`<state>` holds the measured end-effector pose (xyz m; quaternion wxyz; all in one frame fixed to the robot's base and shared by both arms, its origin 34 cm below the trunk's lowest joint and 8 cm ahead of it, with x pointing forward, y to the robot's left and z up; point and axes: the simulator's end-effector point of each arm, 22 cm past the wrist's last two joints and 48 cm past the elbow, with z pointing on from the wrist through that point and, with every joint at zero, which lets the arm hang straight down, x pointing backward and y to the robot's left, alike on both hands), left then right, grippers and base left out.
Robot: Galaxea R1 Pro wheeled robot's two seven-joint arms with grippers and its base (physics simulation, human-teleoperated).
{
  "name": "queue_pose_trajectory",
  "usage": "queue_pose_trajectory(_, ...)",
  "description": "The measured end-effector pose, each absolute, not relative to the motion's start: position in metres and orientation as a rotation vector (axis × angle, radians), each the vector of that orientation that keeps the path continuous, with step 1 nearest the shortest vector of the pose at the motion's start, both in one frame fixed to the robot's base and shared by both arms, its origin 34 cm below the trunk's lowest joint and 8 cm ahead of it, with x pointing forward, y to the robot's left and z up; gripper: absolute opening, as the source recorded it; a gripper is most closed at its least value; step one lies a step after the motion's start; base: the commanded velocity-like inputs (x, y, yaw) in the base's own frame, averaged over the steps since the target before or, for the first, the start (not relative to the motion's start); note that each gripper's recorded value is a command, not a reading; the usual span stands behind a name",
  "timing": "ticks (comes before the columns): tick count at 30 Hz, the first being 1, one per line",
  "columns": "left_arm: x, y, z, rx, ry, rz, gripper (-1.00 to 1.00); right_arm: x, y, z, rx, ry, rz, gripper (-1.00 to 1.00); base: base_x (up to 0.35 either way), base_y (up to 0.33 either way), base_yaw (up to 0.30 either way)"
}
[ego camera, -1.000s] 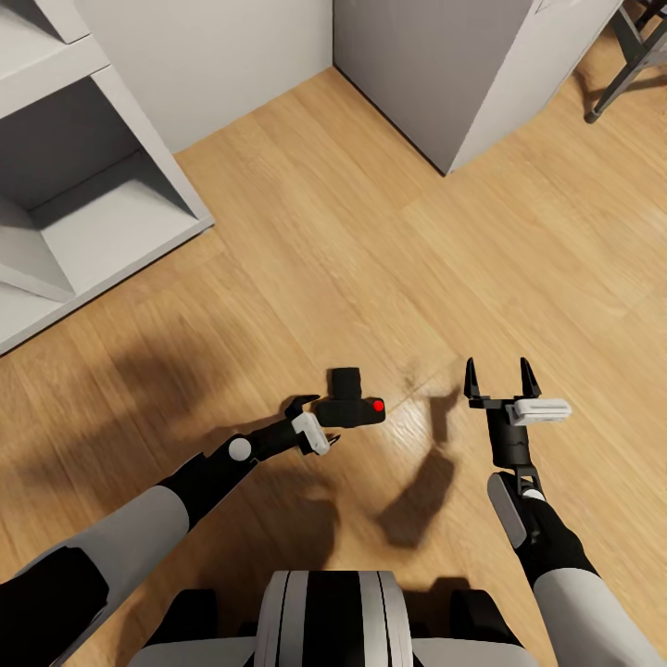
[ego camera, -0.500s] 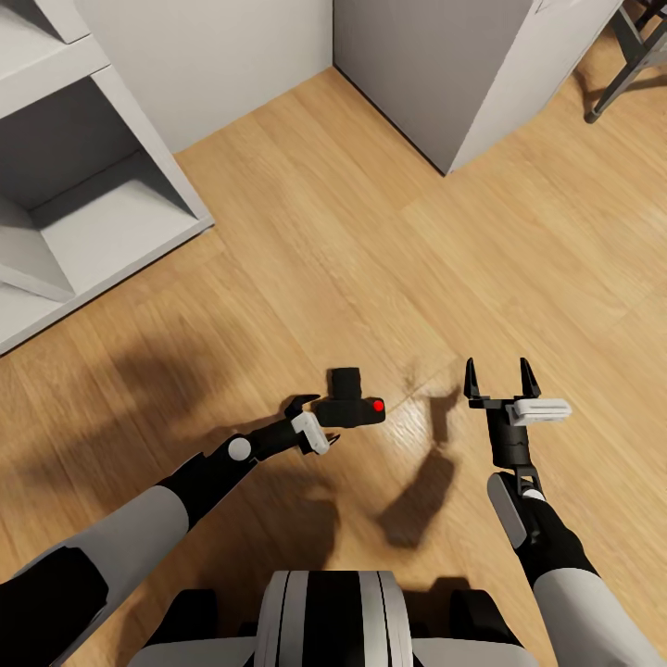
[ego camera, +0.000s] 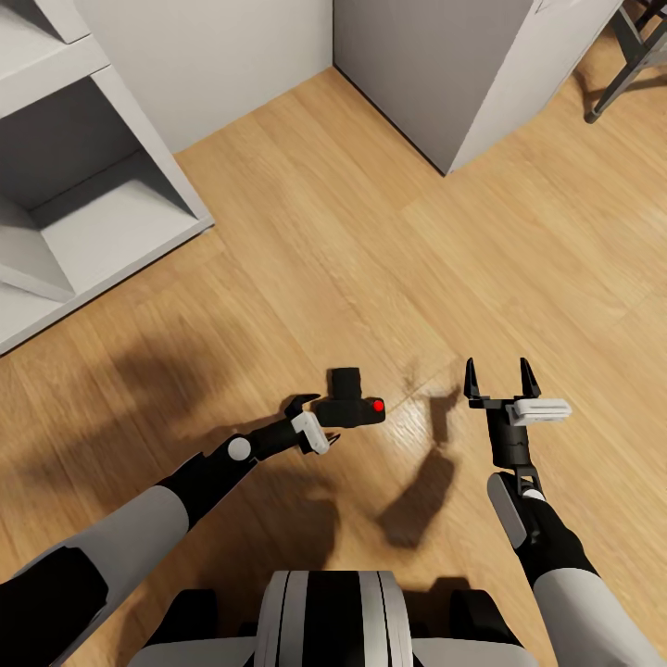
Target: Attach the digital camera to the camera tripod in the bedroom.
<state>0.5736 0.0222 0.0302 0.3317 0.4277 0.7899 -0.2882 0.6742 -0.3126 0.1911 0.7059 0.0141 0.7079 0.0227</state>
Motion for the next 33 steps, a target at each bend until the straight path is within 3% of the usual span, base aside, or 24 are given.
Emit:
queue_pose_trajectory(16,0.5737,0.0230,0.0300,1.119,2.064,-0.752,1.00,0.6742,-0.3126,0.1911,0.031,1.573,0.050,1.00,0.000,0.000,0.000)
queue_pose_trajectory(17,0.5736,0.0230,0.0300,1.119,2.064,-0.752,-1.00,0.6742,-0.3126,0.1911,0.031,1.573,0.050,1.00,0.000,0.000,0.000)
queue_pose_trajectory(33,0.5741,0.0216,0.0307,1.112,2.065,-0.756,-1.00,0.6742,-0.3123,0.1912,0.030,1.573,0.051,1.00,0.000,0.000,0.000)
